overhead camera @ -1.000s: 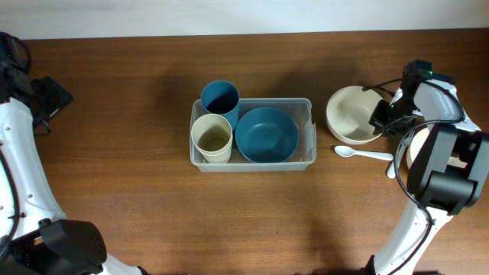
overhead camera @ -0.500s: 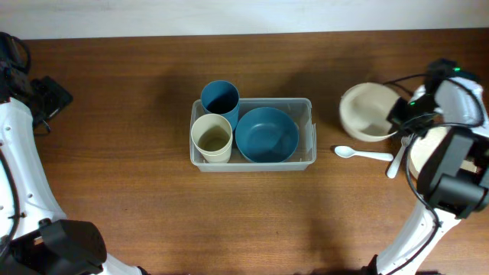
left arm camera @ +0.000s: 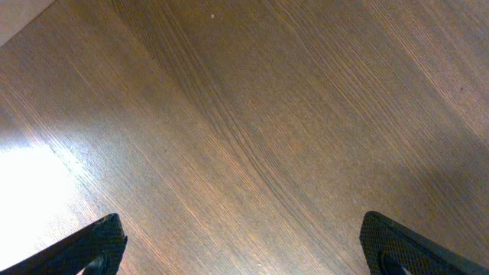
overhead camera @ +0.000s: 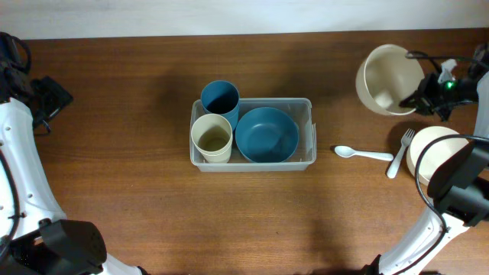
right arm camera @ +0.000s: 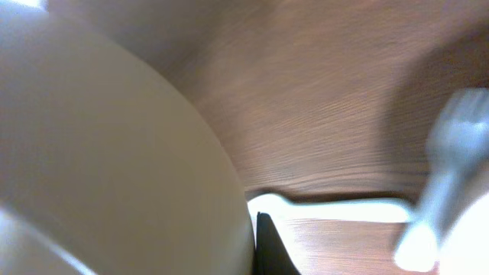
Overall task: Pack container
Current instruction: 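Lift the cream bowl and lower it into the blue bowl in the container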
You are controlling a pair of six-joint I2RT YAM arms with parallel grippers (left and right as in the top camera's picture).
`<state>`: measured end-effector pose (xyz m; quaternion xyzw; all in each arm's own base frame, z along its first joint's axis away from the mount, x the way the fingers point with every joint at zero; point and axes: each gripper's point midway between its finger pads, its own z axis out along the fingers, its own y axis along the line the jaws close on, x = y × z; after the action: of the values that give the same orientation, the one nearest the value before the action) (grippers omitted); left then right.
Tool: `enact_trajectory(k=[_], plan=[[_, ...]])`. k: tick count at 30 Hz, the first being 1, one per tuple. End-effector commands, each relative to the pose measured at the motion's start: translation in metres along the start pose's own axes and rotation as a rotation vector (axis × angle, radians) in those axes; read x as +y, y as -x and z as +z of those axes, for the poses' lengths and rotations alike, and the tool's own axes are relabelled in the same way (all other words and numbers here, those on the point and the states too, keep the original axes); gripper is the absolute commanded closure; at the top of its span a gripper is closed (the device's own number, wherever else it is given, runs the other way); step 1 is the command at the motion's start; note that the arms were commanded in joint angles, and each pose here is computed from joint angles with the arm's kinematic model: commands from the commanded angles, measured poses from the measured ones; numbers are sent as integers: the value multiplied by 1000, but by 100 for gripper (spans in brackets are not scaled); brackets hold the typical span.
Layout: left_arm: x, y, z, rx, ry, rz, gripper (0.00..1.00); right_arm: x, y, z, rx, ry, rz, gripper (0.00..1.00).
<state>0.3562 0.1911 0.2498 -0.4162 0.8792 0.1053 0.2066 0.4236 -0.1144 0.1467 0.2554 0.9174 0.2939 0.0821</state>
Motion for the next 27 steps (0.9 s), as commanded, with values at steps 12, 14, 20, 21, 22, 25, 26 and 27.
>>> enact_trajectory(k=[12, 14, 20, 21, 22, 25, 26, 27], plan=[[0, 4, -1, -10, -3, -18, 0, 132, -83, 20, 216, 304, -410, 96], [0, 4, -1, -10, -3, -18, 0, 138, -94, 32, 253, 252, -454, 96], [0, 4, -1, -9, -3, -18, 0, 146, -126, 65, 346, 63, -575, 96], [0, 4, -1, -10, -3, -18, 0, 146, -129, 70, 354, 24, -589, 96], [0, 4, -1, -10, -3, -18, 0, 144, -131, 75, 355, -29, -591, 96], [0, 4, -1, -9, -3, -18, 0, 140, -134, 86, 348, -164, -606, 96], [0, 4, -1, -9, -3, -18, 0, 141, -137, 89, 349, -186, -618, 96], [0, 4, -1, -9, -3, -18, 0, 143, -140, 92, 350, -204, -630, 96]])
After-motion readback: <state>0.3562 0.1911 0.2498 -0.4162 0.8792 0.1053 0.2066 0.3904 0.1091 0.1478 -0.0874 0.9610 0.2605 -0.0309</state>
